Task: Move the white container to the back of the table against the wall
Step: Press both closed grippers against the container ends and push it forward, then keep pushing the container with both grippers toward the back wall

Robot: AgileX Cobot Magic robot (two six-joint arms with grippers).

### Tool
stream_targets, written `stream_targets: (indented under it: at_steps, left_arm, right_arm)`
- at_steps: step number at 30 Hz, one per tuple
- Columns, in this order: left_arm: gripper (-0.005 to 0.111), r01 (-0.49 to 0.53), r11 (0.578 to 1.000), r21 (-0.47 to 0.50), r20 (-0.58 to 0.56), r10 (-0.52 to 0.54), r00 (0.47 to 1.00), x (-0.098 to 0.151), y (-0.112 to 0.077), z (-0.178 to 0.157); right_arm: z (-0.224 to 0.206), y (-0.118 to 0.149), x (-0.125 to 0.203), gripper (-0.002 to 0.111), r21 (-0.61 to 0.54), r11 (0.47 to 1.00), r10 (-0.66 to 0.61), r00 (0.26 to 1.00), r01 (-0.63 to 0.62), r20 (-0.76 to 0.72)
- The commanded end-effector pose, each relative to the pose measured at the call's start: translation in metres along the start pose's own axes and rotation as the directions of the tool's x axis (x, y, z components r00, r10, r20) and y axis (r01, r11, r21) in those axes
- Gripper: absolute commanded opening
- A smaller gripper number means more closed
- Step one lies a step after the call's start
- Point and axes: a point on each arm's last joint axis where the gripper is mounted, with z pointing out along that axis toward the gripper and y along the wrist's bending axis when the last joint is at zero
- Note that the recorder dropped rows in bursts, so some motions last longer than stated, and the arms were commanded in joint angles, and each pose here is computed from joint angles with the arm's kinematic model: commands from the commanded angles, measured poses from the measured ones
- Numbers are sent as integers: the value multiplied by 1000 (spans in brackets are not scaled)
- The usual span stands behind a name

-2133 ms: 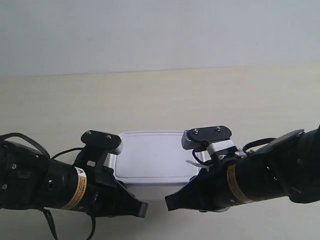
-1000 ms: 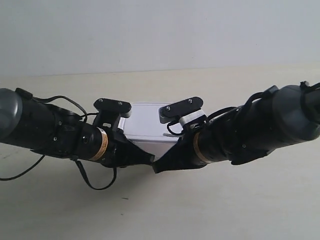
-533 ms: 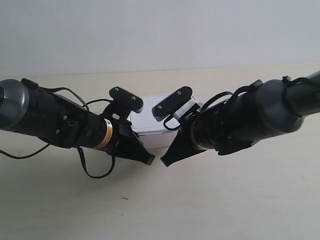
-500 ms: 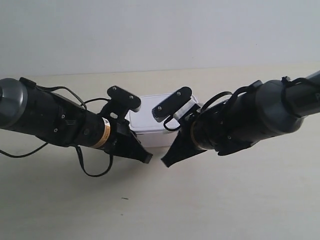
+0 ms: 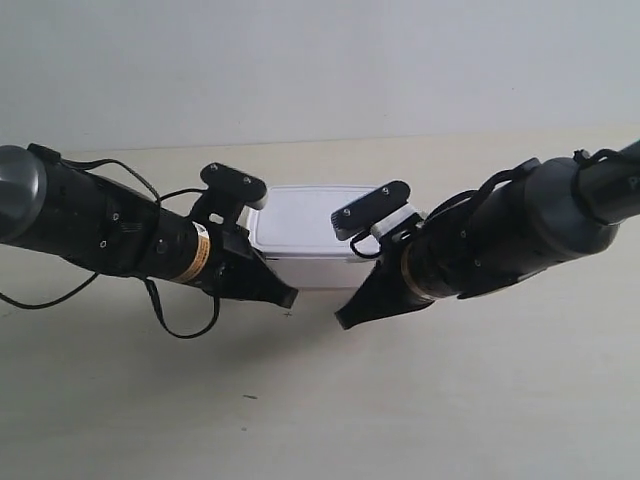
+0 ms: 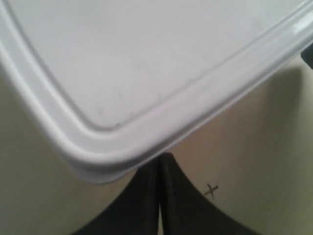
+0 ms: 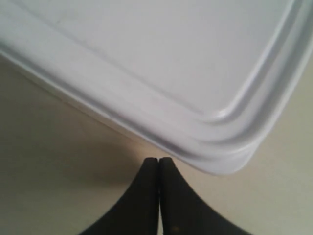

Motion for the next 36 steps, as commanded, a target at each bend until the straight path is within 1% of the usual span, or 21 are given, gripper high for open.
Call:
stream_targets:
  at_steps: [1, 5, 7, 10, 15, 19, 24, 28, 32, 36]
  left_arm:
    - [0, 20, 1000, 12, -3, -19, 1000, -2, 2, 11]
    - [0, 56, 998, -13, 4, -56, 998, -4, 7, 18]
    - [0, 71, 997, -18, 11, -70, 997, -6, 8, 20]
    - [0, 72, 997, -20, 13, -72, 997, -8, 9, 24]
    - [0, 99, 994, -43, 22, -98, 995, -11, 13, 31]
    - [0, 97, 994, -57, 39, -95, 995, -17, 15, 33]
    - [0, 99, 992, -82, 60, -94, 994, -24, 18, 32]
    - [0, 123, 986, -111, 84, -114, 990, -31, 21, 31]
    - [0, 122, 986, -112, 103, -111, 988, -38, 21, 30]
    - [0, 122, 984, -131, 112, -107, 988, -41, 24, 33]
  right_arm:
    - [1, -9, -2, 0, -69, 994, 81, 997, -80, 11]
    - [2, -16, -8, 0, -113, 983, 146, 989, -142, 28]
    - [1, -18, -12, 0, -175, 969, 184, 982, -174, 40]
    - [1, -24, -19, 0, -226, 946, 253, 966, -234, 55]
    - [0, -27, -28, 0, -223, 943, 269, 960, -246, 80]
    - [0, -29, -36, 0, -216, 936, 302, 948, -276, 97]
    - [9, -30, -40, 0, -207, 935, 313, 945, -288, 95]
    - [18, -30, -43, 0, -208, 934, 316, 944, -292, 96]
    - [24, -30, -47, 0, -212, 924, 344, 934, -318, 96]
    - [26, -30, -53, 0, -214, 924, 346, 932, -318, 110]
